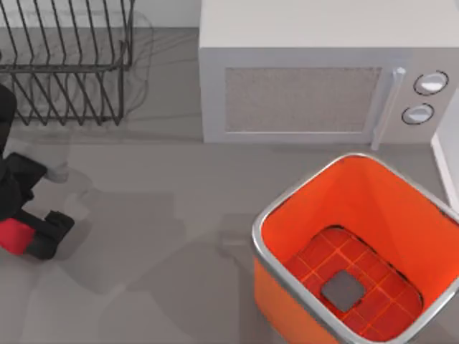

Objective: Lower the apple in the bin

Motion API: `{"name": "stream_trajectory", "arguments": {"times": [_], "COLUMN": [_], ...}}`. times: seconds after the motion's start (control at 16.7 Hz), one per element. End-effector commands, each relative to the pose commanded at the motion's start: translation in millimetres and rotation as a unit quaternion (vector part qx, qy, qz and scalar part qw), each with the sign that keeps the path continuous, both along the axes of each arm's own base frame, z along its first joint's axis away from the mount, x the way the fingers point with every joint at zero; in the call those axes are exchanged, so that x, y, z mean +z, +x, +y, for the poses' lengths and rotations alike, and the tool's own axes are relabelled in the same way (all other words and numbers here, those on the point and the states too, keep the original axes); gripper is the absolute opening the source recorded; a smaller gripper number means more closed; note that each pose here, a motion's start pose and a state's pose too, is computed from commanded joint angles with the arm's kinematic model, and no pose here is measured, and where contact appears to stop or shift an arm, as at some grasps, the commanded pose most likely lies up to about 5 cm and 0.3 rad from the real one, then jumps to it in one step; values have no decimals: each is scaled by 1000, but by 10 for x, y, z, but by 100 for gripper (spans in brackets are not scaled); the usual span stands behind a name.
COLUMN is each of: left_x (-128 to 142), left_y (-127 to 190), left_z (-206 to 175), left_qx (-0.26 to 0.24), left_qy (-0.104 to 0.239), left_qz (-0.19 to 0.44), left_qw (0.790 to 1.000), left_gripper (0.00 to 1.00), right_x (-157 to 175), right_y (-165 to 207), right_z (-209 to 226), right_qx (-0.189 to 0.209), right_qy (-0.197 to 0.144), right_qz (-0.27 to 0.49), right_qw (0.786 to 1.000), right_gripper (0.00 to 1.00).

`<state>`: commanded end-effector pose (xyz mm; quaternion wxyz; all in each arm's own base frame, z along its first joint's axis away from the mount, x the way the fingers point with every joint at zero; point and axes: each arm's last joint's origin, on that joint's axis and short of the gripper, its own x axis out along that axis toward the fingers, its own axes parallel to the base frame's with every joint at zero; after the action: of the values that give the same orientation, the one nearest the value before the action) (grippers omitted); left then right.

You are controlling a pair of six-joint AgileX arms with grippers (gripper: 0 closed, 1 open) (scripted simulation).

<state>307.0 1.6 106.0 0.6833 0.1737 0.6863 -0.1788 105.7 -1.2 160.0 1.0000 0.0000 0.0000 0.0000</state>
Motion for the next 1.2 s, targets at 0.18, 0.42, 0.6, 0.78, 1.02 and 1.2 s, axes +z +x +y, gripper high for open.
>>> {"name": "stream_trajectory", "arguments": {"times": [0.18,0.42,0.6,0.78,1.02,1.2], "left_x": [0,0,0,0,0,0], "left_y": [0,0,0,0,0,0], "left_z": [0,0,0,0,0,0], "left_qx": [0,0,0,0,0,0], "left_qy": [0,0,0,0,0,0], "left_qz": [0,0,0,0,0,0], "left_qw": [1000,1000,1000,1000,1000,1000], "left_gripper": [70,40,17,0,0,0], "right_x": [0,0,0,0,0,0], "right_y": [0,0,0,0,0,0], "right_z": [0,0,0,0,0,0], "right_qx": [0,0,0,0,0,0], "right_qy": [0,0,0,0,0,0], "right_qz": [0,0,0,0,0,0], "right_qw": [1000,1000,1000,1000,1000,1000], "right_gripper": [100,100,100,100,100,100]}}
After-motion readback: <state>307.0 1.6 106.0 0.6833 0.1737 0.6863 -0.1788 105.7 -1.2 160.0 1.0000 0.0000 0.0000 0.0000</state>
